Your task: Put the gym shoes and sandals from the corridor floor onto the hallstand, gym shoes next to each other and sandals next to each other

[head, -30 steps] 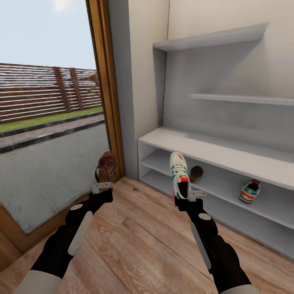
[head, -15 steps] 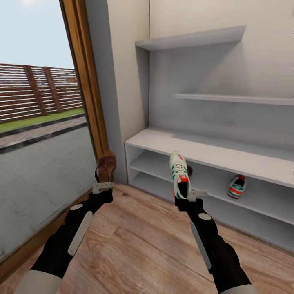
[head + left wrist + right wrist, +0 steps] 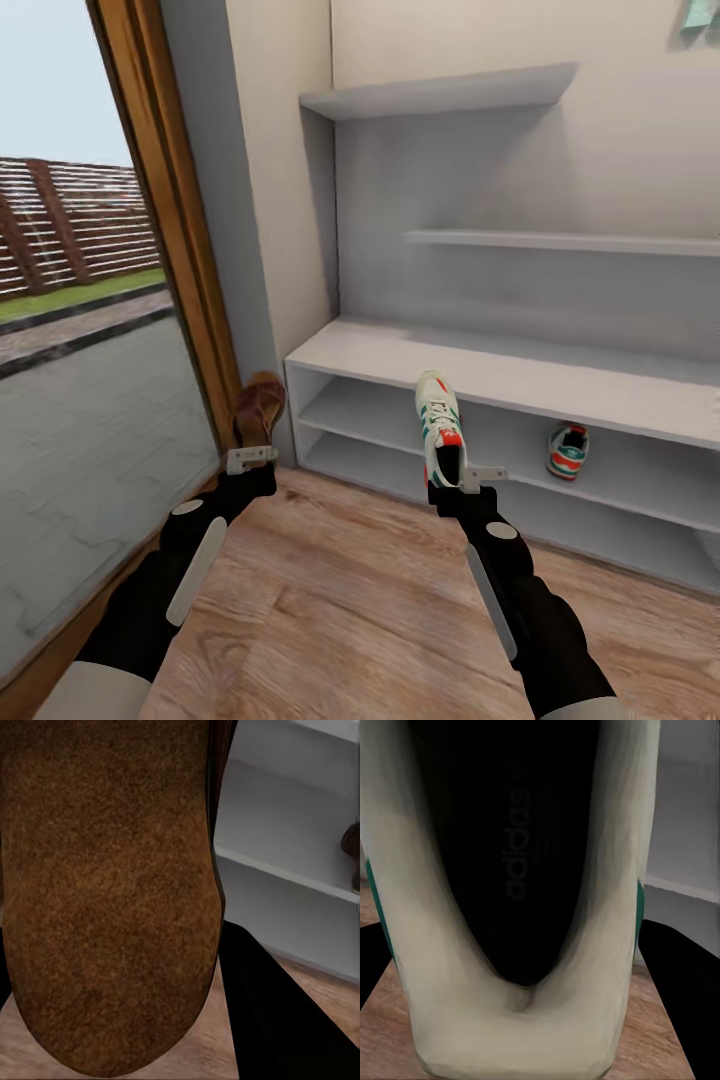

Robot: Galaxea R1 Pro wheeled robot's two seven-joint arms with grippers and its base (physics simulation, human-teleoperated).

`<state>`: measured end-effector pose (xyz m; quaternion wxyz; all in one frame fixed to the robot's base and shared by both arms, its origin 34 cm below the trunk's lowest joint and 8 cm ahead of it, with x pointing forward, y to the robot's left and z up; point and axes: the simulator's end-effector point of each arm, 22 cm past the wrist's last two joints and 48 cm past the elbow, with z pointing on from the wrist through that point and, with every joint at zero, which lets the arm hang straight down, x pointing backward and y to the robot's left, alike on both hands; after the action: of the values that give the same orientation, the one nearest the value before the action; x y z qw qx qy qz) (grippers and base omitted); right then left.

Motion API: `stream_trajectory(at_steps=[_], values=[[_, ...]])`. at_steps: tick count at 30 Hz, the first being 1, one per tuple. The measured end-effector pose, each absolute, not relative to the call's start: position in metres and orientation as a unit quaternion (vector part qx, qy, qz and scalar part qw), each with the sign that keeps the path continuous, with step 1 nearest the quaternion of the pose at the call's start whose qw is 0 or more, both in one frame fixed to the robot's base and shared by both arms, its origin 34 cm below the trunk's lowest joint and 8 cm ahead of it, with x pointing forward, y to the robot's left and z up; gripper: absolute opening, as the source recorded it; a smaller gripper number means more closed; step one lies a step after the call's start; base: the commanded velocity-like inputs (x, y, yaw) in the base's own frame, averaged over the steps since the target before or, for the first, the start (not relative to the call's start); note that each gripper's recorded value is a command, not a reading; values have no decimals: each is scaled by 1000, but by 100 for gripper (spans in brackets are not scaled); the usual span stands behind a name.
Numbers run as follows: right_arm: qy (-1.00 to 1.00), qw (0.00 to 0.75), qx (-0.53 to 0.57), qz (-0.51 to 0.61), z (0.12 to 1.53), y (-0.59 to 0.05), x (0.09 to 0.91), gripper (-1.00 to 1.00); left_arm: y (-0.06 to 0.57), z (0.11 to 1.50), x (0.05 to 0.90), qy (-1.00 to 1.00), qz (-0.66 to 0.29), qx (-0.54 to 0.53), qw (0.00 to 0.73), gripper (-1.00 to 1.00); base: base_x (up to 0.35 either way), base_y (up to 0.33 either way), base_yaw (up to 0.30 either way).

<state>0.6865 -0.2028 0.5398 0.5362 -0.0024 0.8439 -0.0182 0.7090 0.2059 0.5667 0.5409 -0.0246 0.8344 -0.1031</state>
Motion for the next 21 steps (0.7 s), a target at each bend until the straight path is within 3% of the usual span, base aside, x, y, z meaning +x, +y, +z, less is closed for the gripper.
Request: stream_trajectory(at_steps=[12,21], values=[[844,536,-3,-18,540,-203,687,-100,199,567,709,834,-109,-25,540,-100,9,304,-266],[844,536,-2,-18,540,-203,687,-100,198,567,709,834,-110,-25,540,-100,0,57,-266]])
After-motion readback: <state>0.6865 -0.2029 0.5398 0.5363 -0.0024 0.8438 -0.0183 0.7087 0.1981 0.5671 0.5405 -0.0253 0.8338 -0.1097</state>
